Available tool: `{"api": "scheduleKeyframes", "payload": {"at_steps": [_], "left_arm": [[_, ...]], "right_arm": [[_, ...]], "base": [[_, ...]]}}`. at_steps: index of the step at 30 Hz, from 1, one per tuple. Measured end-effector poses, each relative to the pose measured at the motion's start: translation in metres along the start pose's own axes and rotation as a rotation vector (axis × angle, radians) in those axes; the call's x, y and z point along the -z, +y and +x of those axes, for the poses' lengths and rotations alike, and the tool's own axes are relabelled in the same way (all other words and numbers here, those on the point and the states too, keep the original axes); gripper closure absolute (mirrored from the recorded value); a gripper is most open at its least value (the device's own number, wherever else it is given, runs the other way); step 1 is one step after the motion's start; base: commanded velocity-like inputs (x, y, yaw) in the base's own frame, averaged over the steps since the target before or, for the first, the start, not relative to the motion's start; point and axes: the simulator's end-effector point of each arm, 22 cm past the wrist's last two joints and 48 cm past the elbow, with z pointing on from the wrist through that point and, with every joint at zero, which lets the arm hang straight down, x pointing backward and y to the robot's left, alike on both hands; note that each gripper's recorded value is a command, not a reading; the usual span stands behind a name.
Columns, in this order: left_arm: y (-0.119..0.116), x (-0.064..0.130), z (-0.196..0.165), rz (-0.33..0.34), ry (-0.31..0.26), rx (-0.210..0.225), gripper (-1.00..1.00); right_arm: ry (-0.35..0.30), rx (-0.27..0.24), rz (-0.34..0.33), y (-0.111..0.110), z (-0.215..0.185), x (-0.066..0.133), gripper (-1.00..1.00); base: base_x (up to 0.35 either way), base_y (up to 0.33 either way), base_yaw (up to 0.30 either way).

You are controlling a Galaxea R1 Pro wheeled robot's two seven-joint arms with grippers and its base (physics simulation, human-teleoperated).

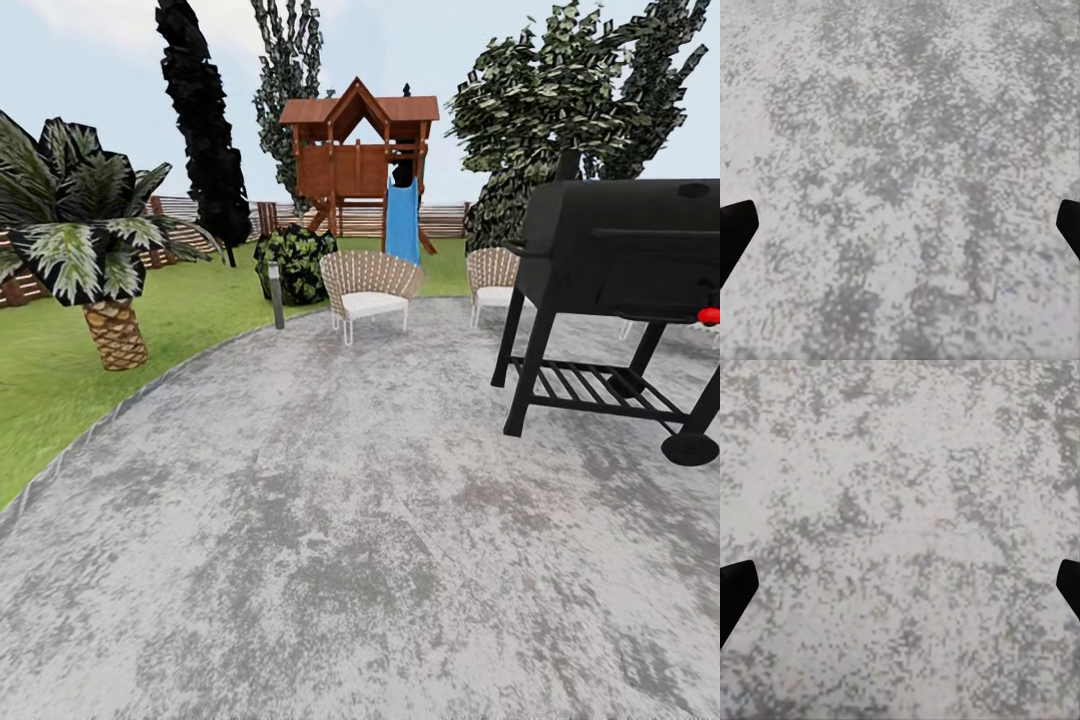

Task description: In the garden, pick up the pesticide atomizer on the floor and spray pesticide onto both trees until each tree trunk is fully covered.

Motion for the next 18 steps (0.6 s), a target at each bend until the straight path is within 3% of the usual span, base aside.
{"api": "scheduleKeyframes", "payload": {"at_steps": [18], "left_arm": [[-0.004, -0.022, 0.045, 0.001, 0.028, -0.004, -1.0]], "right_arm": [[0.029, 0.001, 0.0, 0.002, 0.041, -0.029, -1.0]], "base": [[0.0, 0.0, 0.0]]}}
